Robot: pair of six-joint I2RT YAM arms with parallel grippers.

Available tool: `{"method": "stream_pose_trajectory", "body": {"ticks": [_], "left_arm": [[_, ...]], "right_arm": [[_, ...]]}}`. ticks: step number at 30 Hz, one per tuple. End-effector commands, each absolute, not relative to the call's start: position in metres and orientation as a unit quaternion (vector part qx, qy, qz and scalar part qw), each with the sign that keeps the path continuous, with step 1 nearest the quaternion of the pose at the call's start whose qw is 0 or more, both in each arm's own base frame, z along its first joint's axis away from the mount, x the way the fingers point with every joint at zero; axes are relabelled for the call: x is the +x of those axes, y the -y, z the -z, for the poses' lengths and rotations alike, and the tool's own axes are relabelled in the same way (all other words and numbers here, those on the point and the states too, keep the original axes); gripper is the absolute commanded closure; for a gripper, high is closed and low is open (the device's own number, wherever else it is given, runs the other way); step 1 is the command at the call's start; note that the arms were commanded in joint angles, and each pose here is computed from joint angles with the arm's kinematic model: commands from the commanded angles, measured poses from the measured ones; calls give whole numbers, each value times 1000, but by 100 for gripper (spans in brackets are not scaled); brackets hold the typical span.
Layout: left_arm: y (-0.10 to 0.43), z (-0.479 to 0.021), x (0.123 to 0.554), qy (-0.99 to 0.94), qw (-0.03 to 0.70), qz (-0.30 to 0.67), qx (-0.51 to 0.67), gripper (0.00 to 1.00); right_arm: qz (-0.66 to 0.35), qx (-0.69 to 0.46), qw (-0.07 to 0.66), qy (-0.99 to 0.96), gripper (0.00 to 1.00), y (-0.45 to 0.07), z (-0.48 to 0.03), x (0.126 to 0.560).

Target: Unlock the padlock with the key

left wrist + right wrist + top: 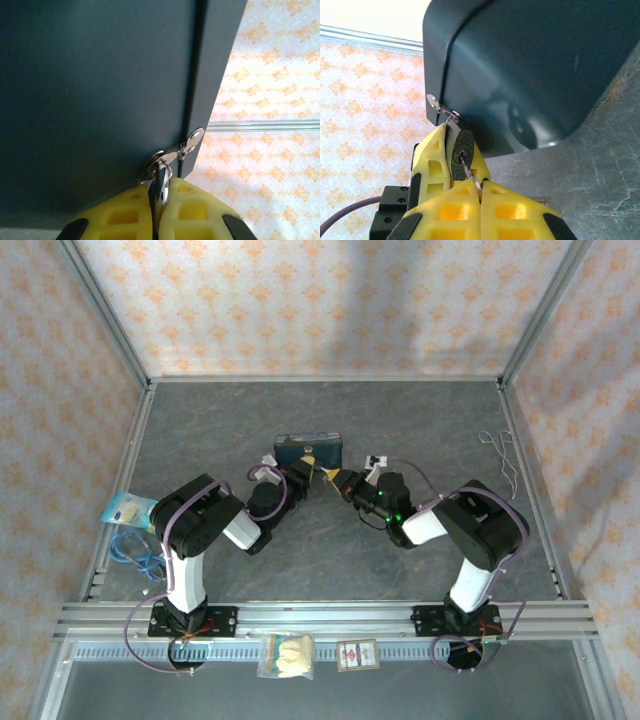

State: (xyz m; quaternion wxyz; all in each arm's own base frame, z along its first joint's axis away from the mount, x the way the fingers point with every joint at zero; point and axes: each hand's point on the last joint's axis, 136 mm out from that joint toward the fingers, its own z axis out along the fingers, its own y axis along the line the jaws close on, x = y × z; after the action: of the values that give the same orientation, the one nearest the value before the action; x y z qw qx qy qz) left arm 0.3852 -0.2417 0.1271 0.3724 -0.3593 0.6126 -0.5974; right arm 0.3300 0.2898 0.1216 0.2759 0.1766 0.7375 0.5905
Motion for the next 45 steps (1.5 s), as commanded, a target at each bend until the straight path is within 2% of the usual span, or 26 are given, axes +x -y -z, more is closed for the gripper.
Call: {"method": "stream_pose_trajectory", "body": {"ticks": [1,13,26,35,45], "left_arm": [[280,-151,368,-600,333,661,-302,100],[302,-144,344,-641,300,665,-238,100],[307,-131,321,-673,257,669,-182,100],[305,-134,320,-675,279,670,-134,100],[303,-134,310,-675,269,681,-94,100]], "right_arm": [[-630,137,265,-717,100,-309,-143,320],[-597,71,274,-751,100,-326,-138,328],[-562,25,281,-777,100,-316,-129,337],[-592,50,245,-766,100,-312,-130,333],[-594,38,250,-763,100,-304,-133,339]]}}
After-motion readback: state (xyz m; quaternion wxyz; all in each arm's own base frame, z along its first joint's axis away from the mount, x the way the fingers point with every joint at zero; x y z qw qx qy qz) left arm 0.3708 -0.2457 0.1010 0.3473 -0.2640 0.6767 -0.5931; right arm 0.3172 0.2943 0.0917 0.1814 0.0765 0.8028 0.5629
